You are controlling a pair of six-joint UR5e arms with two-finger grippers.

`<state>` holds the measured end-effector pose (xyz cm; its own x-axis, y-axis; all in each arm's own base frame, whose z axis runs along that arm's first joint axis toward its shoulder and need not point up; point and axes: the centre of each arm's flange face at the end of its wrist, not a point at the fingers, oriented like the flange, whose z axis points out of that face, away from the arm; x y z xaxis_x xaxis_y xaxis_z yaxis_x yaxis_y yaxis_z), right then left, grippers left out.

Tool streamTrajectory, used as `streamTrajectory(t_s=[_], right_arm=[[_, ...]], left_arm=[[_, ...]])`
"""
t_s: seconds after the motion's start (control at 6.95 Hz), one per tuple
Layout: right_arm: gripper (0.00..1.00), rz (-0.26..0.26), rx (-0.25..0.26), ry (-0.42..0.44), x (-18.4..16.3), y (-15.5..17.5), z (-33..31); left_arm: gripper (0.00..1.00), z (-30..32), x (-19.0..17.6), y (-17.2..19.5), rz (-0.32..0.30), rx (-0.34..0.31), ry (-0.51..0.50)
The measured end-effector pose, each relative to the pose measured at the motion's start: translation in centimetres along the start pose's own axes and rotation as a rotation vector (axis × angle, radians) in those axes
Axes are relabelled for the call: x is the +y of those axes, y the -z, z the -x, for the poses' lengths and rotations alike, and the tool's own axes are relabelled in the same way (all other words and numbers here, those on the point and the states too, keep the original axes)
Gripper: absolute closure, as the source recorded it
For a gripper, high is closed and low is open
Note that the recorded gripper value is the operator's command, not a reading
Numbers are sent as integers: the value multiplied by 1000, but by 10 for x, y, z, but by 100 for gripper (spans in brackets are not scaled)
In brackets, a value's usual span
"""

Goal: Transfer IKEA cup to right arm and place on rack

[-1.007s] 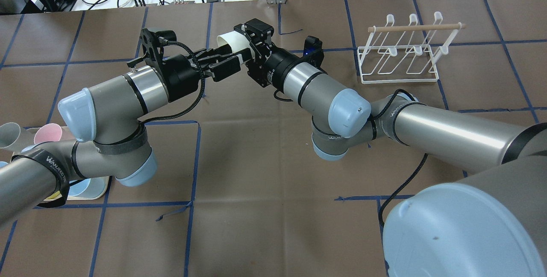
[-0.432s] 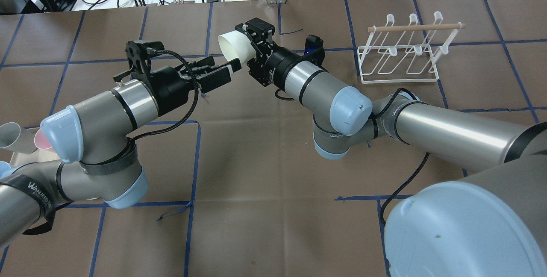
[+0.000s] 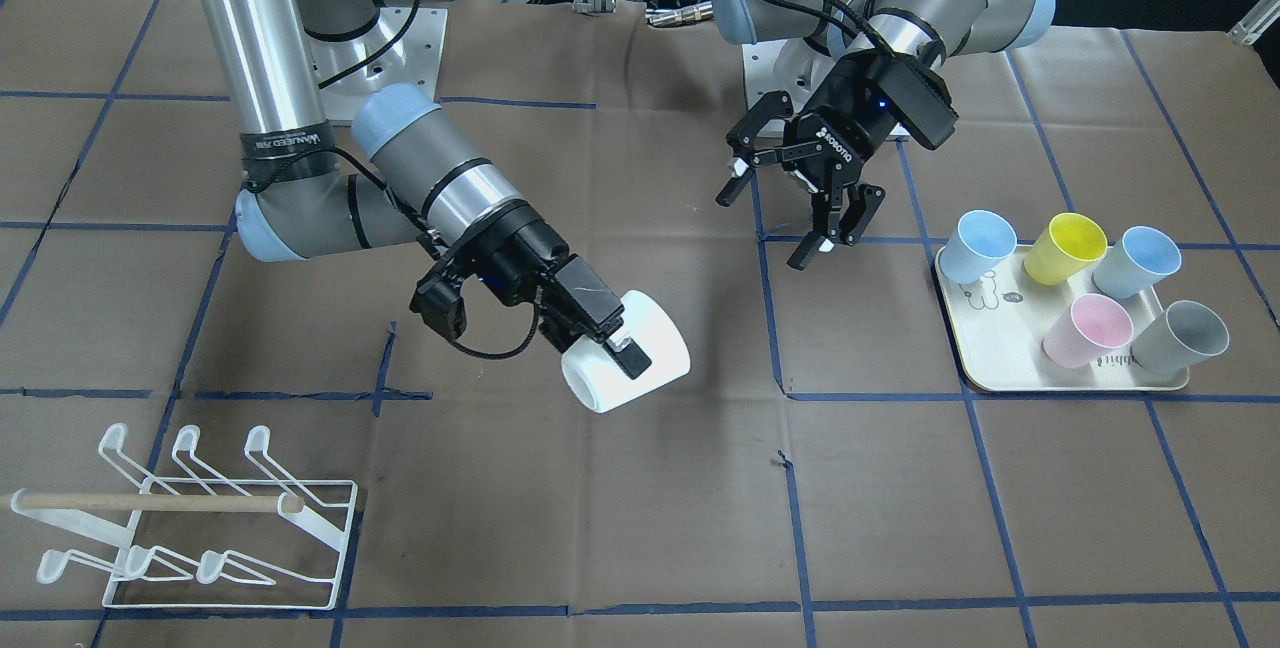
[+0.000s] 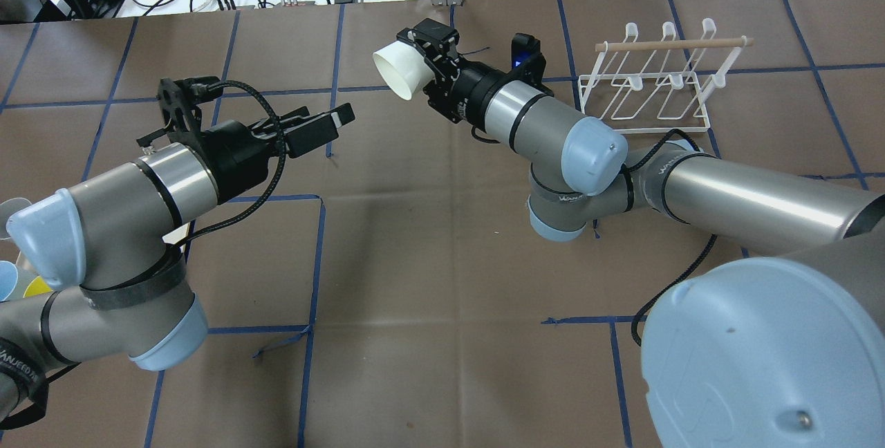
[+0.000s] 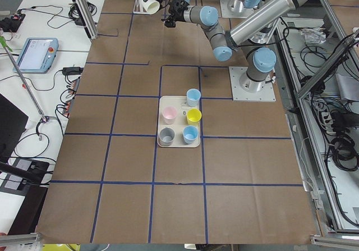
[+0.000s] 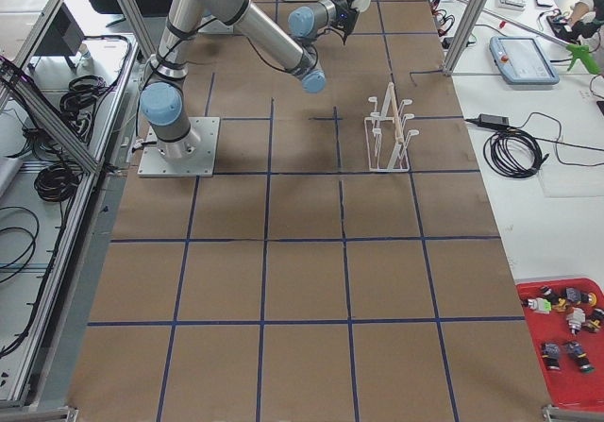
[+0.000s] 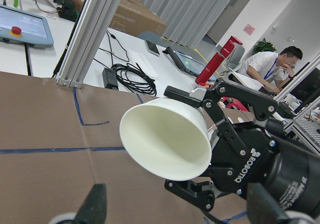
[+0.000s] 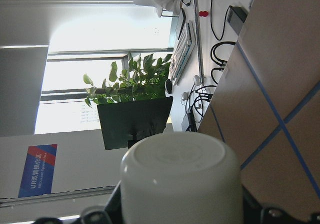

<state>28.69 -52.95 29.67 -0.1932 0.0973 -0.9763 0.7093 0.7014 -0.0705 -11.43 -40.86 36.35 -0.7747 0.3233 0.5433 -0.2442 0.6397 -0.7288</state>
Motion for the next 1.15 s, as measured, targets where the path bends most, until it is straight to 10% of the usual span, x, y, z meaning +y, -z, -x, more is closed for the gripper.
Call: streamTrajectory(t_s=[0.58,0.86,1.15], right_arm=[[87,-133,105,631,-60,18,-10],[90,-291,288,987,-83,33,-11],[91,-396,441,1170,-116,49,-9]], left_arm=[[1,45,-48,6,142,-380,177],[1,36,-87,4,320,-539,272],[1,12,-131,14,507,-643,341]])
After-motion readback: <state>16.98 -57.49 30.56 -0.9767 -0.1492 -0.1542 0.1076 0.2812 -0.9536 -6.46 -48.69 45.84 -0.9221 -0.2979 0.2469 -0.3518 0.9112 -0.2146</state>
